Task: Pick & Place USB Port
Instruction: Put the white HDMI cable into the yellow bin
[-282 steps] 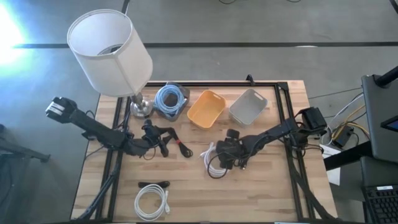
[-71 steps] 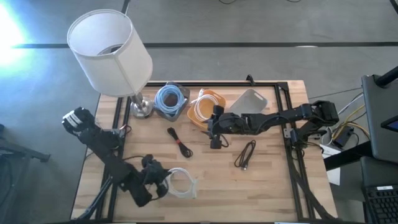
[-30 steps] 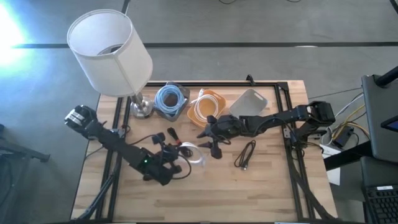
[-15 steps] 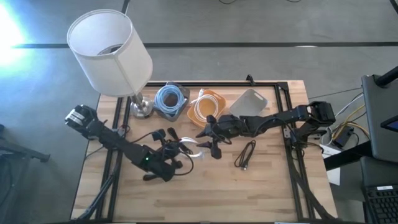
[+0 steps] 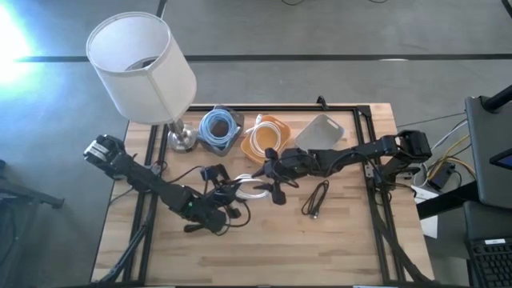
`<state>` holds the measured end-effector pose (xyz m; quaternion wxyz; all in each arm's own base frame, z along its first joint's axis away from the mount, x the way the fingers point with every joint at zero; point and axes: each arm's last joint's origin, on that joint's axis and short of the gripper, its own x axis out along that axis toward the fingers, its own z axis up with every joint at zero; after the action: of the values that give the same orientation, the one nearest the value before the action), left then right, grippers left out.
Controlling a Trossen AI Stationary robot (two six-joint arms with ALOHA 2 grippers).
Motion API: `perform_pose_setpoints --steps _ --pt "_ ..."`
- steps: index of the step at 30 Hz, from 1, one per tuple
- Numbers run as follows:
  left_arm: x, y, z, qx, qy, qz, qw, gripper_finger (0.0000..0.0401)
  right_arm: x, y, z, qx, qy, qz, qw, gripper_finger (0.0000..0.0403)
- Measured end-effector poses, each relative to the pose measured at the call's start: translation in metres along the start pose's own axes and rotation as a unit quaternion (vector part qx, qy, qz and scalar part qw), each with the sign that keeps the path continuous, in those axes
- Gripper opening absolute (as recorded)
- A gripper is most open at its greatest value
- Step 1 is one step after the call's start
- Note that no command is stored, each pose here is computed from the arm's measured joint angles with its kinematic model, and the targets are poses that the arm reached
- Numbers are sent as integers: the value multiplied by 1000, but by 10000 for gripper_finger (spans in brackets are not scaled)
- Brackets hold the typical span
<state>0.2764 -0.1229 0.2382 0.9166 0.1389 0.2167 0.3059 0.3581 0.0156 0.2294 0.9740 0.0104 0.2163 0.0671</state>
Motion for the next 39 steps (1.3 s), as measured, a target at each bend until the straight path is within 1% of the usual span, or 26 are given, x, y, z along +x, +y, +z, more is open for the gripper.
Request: perform_pose_setpoints --steps 3,5,11,14,15,20,26,29,36,37,39 --pt "0 0 1 -1 0 -1 1000 25 0 -1 -1 5 6 -13 1000 179" --pt "0 0 0 -2 0 -4 1000 25 0 -1 -3 -1 14 -18 1000 162" --pt "0 0 -1 -13 1 -3 1000 26 -1 -4 -9 -6 49 -73 996 75" --pt "0 0 -1 -16 1 -2 1000 26 -1 -5 -10 -17 56 -87 994 28" --pt "0 0 -1 -20 1 -2 1000 26 -1 -5 -10 -22 57 -88 994 20" --pt "1 0 -1 -29 4 -8 1000 26 -3 -5 -7 -27 56 -90 994 16" --pt "3 2 -3 -20 10 2 1000 31 -7 -5 10 -44 77 -91 992 14" --pt "5 3 -3 -30 17 -7 999 54 -10 -5 18 -47 100 -90 990 14" --pt "8 4 -4 -47 25 -8 999 131 -15 -4 23 -55 142 -89 984 14" --pt "8 5 -5 -53 26 -7 998 140 -16 -5 25 -58 144 -96 983 14" --pt "8 5 -6 -64 28 -6 998 152 -21 -6 30 -63 155 -126 978 14"
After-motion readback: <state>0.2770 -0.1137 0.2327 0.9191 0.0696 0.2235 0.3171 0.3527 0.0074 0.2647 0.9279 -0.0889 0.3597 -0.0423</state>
